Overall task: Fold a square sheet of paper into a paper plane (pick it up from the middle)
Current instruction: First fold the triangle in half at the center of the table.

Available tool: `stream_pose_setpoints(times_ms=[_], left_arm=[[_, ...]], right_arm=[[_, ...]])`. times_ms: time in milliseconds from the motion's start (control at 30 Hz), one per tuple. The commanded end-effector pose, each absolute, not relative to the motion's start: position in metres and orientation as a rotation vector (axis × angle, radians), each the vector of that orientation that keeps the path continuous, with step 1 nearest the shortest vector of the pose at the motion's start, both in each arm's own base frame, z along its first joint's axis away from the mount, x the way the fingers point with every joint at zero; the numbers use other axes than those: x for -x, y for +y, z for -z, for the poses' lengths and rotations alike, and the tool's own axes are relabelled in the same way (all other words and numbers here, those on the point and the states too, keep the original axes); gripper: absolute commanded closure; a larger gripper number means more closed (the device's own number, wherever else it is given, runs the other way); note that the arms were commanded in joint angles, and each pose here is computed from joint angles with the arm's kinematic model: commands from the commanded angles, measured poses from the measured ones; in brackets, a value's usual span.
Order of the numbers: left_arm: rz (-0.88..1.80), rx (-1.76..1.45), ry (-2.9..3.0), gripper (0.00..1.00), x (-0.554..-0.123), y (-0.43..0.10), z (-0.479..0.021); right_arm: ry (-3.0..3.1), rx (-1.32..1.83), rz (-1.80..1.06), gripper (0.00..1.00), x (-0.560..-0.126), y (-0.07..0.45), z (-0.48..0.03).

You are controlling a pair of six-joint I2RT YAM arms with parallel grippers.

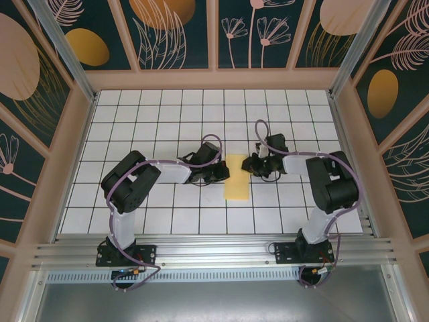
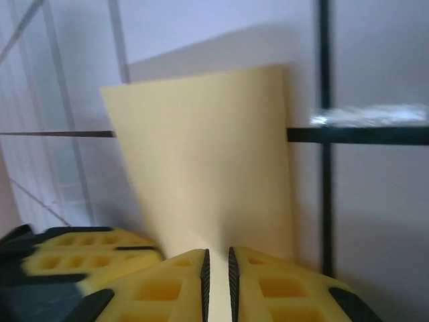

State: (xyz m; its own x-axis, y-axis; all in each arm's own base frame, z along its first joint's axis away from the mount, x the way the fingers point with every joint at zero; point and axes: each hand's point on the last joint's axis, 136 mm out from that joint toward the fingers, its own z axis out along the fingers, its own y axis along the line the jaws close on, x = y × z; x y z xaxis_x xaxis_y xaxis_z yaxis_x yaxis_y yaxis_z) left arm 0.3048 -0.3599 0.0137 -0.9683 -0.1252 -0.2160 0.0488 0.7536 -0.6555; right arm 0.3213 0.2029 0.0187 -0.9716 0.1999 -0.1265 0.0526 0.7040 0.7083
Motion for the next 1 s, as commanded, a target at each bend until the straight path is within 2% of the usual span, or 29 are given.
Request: stream_pose_setpoints(times_ms=[0,267,467,700,967], left_arm=[[0.788,0.089,2.876,1.0,-0.281,-0.326,0.039],[0.788,0.084,2.873,1.0,-0.281,-0.327,0.036],[0.79,0.072,2.869,1.0,-0.283,-0.328,0.033],[0.777,0.074,2.869,1.0,-0.282,-0.326,0.034],[0.778,0.077,2.865,1.0,-0.283,-0.326,0.033]], right_arm=[[2.758,-0.231,-1.082,0.81,-0.321,0.197,-0.01],[2.658,-0.18,-1.063,0.79,-0.355,0.198,-0.059],[2.709,-0.24,-1.106,0.8,-0.359,0.198,-0.033],[2.833,-0.313,-0.967,0.81,-0.35,0.183,0.004],[2.712,-0.237,-1.015,0.8,-0.383,0.194,-0.049]])
